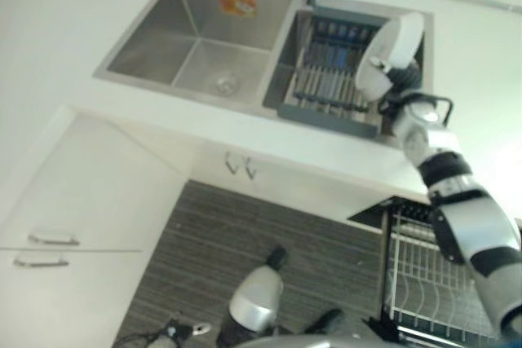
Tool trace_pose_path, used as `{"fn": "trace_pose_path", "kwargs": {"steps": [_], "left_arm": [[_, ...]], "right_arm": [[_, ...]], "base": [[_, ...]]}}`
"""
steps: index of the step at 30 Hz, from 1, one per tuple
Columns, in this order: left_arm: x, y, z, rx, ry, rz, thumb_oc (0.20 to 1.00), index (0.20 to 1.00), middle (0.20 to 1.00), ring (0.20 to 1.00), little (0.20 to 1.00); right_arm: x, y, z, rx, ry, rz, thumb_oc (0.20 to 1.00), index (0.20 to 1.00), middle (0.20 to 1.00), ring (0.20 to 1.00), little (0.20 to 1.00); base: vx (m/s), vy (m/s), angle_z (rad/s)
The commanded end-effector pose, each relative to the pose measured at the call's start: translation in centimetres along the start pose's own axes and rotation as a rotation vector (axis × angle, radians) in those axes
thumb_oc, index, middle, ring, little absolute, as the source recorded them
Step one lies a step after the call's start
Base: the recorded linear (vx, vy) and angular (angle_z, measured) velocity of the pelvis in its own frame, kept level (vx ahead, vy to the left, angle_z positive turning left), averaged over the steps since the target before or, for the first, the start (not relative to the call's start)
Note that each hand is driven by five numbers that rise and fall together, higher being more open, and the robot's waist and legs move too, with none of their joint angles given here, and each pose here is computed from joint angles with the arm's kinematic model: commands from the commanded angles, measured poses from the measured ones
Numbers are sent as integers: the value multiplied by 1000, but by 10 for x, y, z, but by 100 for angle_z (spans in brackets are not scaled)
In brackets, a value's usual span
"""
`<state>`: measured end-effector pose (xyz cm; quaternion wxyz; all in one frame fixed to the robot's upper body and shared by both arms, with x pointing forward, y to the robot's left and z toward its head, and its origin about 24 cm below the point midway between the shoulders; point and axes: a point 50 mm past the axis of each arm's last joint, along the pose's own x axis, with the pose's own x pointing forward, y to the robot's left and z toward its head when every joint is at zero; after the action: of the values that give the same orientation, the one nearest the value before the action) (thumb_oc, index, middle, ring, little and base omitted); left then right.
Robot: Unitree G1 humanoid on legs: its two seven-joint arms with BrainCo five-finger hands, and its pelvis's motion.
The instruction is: Place the dishes in the dishwasher.
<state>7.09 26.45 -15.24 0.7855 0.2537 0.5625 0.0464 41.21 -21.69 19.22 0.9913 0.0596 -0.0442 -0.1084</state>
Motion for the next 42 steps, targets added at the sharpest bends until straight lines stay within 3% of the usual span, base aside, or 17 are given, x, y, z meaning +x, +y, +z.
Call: {"fn": "trace_pose_path", "kwargs": {"steps": [1,9,15,19,21,31,36,37,40,42], "left_arm": [[0,17,-11,99,19,35,1000,1000,1000,1000,1000],[-3,19,-27,63,81,27,1000,1000,1000,1000,1000],[-4,17,-28,84,79,22,1000,1000,1000,1000,1000],[-6,9,-34,107,93,18,1000,1000,1000,1000,1000],[-7,7,-38,93,107,22,1000,1000,1000,1000,1000],[-10,-1,-48,123,159,18,1000,1000,1000,1000,1000],[-11,-19,-46,109,224,-49,1000,1000,1000,1000,1000],[-11,-22,-46,134,250,-68,1000,1000,1000,1000,1000],[-7,-16,-32,509,166,-87,1000,1000,1000,1000,1000],[-5,-12,-28,599,204,-105,1000,1000,1000,1000,1000]], "right_arm": [[2,19,33,-64,-139,102,200,200,200,200,200],[2,22,33,-130,-147,154,200,200,200,200,200],[-5,32,45,-32,-284,244,200,200,200,200,200],[-24,47,53,95,-513,293,200,200,200,200,200],[-37,58,56,65,-612,334,200,200,200,200,200],[-76,59,62,263,-789,377,200,200,200,200,200],[-104,54,52,346,-790,466,200,200,200,200,200],[-114,50,47,360,-794,482,200,200,200,200,200],[-123,44,43,390,-792,500,200,200,200,200,200],[-127,40,41,391,-789,504,200,200,200,200,200]], "base": [[24,-72,16],[48,-9,3],[-7,0,0],[-51,-37,-3],[-50,-67,-14],[-91,-130,-36],[-136,-146,-77],[-70,-211,-97],[-45,-156,-74],[-34,-140,-63]]}}
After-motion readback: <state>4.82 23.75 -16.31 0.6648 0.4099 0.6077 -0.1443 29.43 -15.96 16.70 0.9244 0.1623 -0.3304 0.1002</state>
